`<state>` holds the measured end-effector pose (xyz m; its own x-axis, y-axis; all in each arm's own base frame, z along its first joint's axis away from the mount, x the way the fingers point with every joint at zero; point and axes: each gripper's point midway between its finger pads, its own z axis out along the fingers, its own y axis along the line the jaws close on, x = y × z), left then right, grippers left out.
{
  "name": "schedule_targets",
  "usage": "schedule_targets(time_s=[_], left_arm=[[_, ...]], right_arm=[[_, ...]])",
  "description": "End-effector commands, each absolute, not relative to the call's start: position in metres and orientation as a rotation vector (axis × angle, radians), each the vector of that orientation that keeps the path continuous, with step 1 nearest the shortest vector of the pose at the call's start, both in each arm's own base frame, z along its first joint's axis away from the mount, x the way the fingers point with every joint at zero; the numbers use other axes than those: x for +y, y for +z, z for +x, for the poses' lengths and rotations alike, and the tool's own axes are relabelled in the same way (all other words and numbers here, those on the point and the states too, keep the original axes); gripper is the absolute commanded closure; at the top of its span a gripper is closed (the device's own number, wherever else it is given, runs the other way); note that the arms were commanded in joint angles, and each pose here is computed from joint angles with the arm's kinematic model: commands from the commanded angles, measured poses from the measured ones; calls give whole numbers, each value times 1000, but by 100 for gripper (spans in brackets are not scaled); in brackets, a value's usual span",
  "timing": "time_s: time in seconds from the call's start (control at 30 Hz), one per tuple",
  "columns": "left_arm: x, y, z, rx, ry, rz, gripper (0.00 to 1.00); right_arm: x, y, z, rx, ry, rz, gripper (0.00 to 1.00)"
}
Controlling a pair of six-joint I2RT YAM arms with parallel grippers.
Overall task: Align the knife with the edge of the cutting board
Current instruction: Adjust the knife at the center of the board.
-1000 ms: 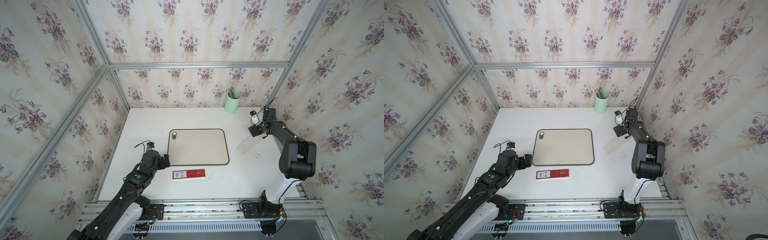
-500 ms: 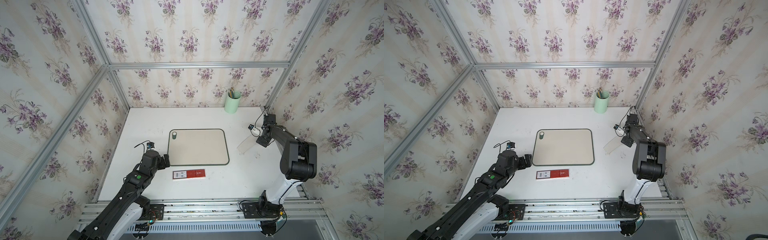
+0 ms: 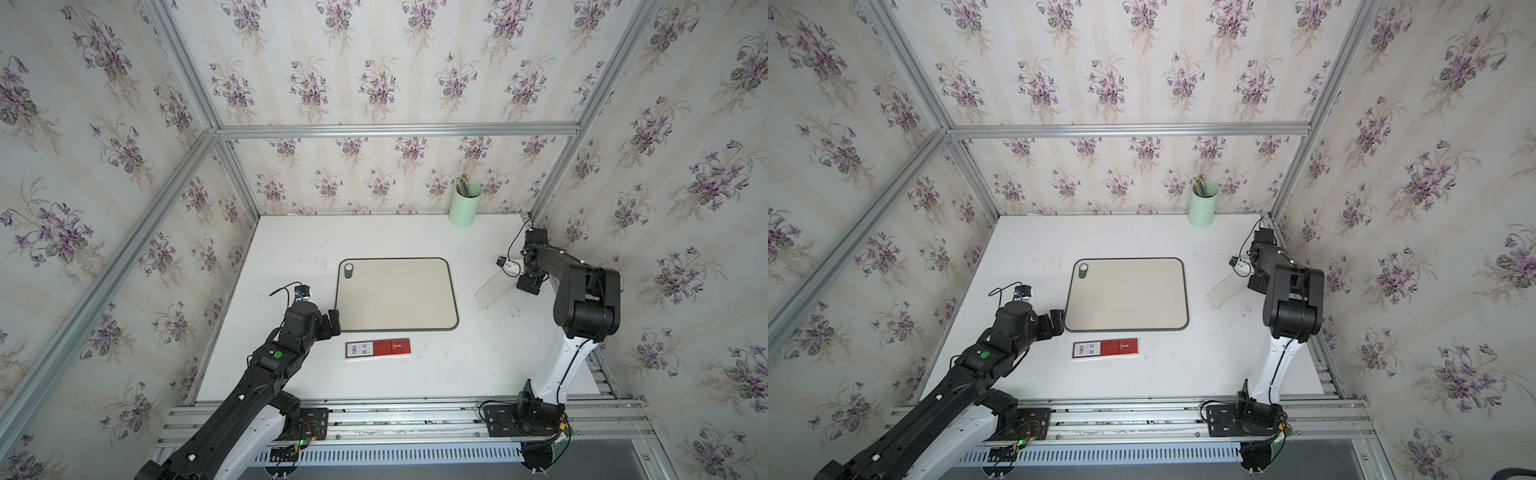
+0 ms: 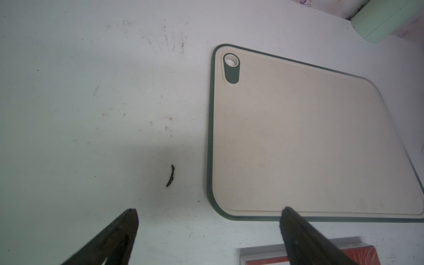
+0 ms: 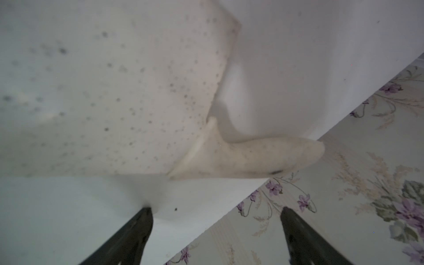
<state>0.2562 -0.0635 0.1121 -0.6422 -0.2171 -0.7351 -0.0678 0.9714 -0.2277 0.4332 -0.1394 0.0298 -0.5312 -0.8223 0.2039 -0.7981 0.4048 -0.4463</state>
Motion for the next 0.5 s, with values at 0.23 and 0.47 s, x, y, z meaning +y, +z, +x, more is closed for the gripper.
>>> schedule_targets(time_s=[0.23,0.47], left_arm=[[-67,116,260,2242,-233,-164,1],[-71,113,262,2262,-241,-152,1]], right_arm=[[-91,-8,426,2595,-317,-1555,12],[-46,-8,412,2617,66,-1397,19]])
